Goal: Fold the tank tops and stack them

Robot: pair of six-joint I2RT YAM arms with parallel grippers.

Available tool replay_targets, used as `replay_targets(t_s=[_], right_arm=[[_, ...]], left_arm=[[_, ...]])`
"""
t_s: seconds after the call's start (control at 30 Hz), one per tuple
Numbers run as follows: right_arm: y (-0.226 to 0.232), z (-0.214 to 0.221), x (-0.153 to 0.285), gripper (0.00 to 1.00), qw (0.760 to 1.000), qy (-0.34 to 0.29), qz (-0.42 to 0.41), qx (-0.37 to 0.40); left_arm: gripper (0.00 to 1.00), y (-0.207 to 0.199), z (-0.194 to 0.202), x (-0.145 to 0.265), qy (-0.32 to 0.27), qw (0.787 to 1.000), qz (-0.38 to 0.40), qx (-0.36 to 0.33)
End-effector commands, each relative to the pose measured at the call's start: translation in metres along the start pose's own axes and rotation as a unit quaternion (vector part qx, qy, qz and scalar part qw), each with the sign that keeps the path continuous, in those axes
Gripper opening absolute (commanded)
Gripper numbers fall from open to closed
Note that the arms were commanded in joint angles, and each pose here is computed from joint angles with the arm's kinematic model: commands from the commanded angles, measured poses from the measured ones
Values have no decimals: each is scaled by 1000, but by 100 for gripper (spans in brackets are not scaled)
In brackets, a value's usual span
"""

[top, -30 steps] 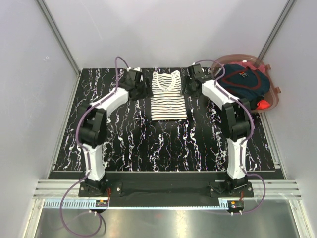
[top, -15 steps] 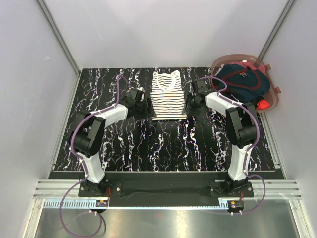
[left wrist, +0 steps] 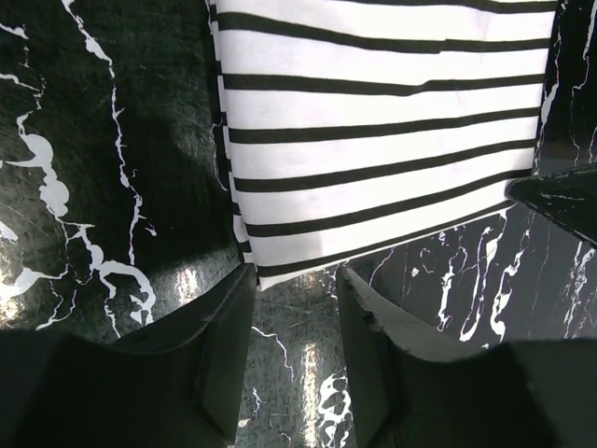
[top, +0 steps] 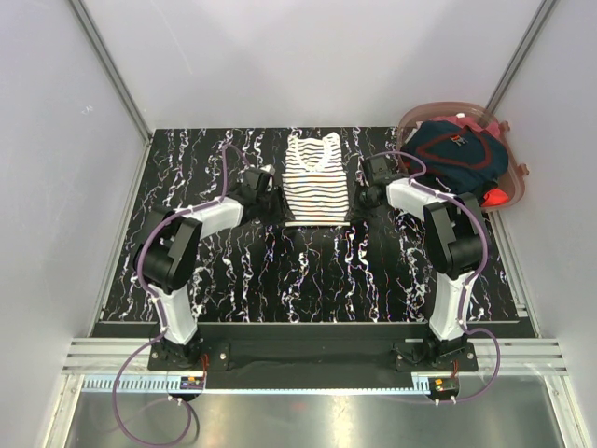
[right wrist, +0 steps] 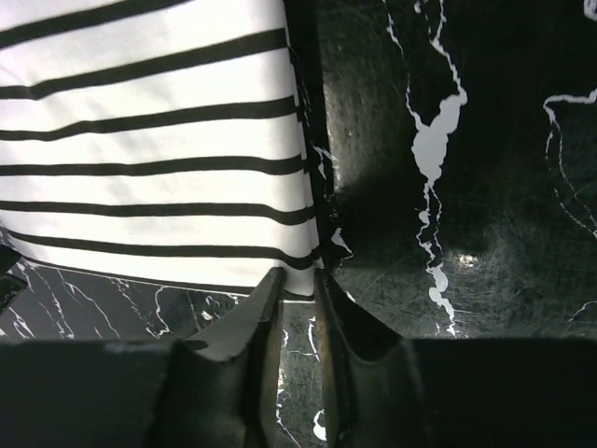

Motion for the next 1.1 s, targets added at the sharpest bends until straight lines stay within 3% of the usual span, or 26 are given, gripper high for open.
replay_targets(t_s=[0.0, 0.1, 0.13, 0.2, 0.27, 0.53, 0.57, 0.67, 0.7, 0.77, 0.87, 1.07], right_arm=[[10, -3, 12, 22, 999, -8, -31, -1], [8, 1, 11, 12, 1000, -3, -31, -2], [7, 2, 11, 8, 1000, -1, -30, -2], [7, 4, 13, 0, 1000, 0, -31, 0], [4, 7, 16, 0, 1000, 0, -30, 0], [-7, 33, 41, 0, 999, 8, -38, -11], [-8, 38, 43, 4, 999, 11, -41, -12], [-11, 48, 56, 44, 999, 7, -50, -16], [-13, 48, 59, 48, 999, 0, -48, -16], [-5, 40, 68, 48, 998, -17, -63, -8], [19, 29, 79, 41, 994, -23, -110, 6], [84, 29, 78, 13, 970, 24, -240, 42]], left_arm=[[45, -7, 4, -4, -5, 1000, 23, 3], [33, -4, 9, -7, 2, 1000, 20, 2], [23, -3, 12, -8, 7, 1000, 19, 0], [13, 0, 15, -7, 7, 1000, 14, 0], [0, 2, 20, -4, 8, 1000, 12, 0], [0, 12, 48, 23, 3, 999, -25, -22], [0, 12, 52, 26, 4, 999, -23, -22], [0, 8, 70, 32, 9, 1000, -9, -25], [0, 6, 76, 33, 12, 1000, -9, -28], [0, 8, 84, 35, 15, 999, -13, -28], [0, 9, 92, 36, 19, 999, -9, -27], [0, 13, 98, 41, 14, 999, -15, -32]])
Point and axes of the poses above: each gripper's point midway between its finger pads, its own x axis back along the fingers, its own y axis along the line the jaws close on, z = x × y, the point moved 3 cm from there along x, back along the fingers, and after that the axes turned 10 degrees about -x, right-handed, at the moved point
